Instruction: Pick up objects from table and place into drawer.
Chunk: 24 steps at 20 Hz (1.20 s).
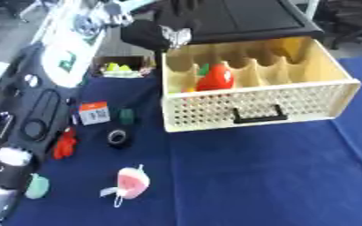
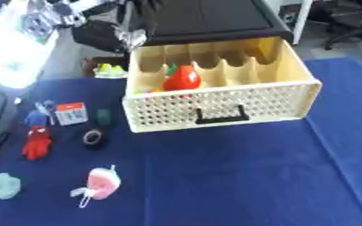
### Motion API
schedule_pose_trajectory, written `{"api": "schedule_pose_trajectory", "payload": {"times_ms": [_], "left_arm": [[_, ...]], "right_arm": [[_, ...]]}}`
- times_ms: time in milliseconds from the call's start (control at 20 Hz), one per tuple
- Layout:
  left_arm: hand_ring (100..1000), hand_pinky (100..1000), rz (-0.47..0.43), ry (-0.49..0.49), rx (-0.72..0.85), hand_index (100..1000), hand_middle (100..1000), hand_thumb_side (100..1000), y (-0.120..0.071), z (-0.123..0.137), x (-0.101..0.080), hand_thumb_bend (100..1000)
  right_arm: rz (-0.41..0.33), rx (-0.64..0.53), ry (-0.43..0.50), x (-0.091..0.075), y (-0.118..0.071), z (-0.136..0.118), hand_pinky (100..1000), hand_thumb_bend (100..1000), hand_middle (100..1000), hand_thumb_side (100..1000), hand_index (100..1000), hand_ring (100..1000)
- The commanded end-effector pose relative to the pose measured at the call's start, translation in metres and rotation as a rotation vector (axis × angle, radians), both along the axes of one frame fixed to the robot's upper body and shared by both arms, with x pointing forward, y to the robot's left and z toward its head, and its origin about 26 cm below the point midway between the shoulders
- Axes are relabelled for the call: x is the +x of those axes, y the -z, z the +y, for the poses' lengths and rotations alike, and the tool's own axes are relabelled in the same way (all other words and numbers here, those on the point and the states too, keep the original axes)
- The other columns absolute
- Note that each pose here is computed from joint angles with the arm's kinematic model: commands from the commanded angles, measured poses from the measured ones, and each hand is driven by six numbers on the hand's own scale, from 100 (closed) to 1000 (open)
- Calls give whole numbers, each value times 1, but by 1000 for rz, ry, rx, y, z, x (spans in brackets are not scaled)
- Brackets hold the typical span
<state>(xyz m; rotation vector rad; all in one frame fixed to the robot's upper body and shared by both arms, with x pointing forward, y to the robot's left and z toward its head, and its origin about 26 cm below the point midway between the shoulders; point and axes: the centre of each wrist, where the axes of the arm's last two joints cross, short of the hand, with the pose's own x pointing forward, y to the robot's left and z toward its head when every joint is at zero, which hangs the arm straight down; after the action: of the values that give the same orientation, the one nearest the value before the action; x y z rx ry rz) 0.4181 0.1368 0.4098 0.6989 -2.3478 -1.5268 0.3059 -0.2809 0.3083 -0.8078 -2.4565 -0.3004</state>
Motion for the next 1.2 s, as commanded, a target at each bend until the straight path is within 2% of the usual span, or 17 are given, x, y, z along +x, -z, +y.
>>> {"api": "schedule_pose_trajectory", "payload": {"times_ms": [50,350,650,700,800,900,1050,1200], "left_arm": [[556,336,-83,-7,-157,801,603,655,-27,29,-21,100],[527,335,-130,-17,-351,811,581,720,-31,62,-46,100],[532,355,-125,-51,-505,824,586,791,-11,94,-66,100],[536,359,-117,-30,-566,831,592,796,-3,96,-73,100],[539,366,-66,86,-760,833,593,798,16,95,-92,100],[539,368,-10,148,-861,833,593,806,30,94,-107,100],[534,367,39,171,-921,829,585,811,44,95,-118,100],[534,368,72,169,-953,826,585,829,56,98,-118,100]], "right_arm": [[-39,-56,16,-6,-13,-3,746,100,440,1000,734,527],[-35,-191,40,-9,-25,-4,734,100,466,1000,757,542],[25,-424,39,-11,-35,7,716,100,504,1000,793,560],[57,-489,27,-13,-40,8,715,100,516,1000,798,566],[151,-642,-10,-18,-57,5,707,100,532,1000,805,573],[248,-772,-56,-23,-70,5,695,100,534,1000,797,579],[382,-944,-119,-27,-79,8,678,100,548,1000,789,589],[519,-1087,-191,-28,-81,13,661,100,560,1000,789,590]]}}
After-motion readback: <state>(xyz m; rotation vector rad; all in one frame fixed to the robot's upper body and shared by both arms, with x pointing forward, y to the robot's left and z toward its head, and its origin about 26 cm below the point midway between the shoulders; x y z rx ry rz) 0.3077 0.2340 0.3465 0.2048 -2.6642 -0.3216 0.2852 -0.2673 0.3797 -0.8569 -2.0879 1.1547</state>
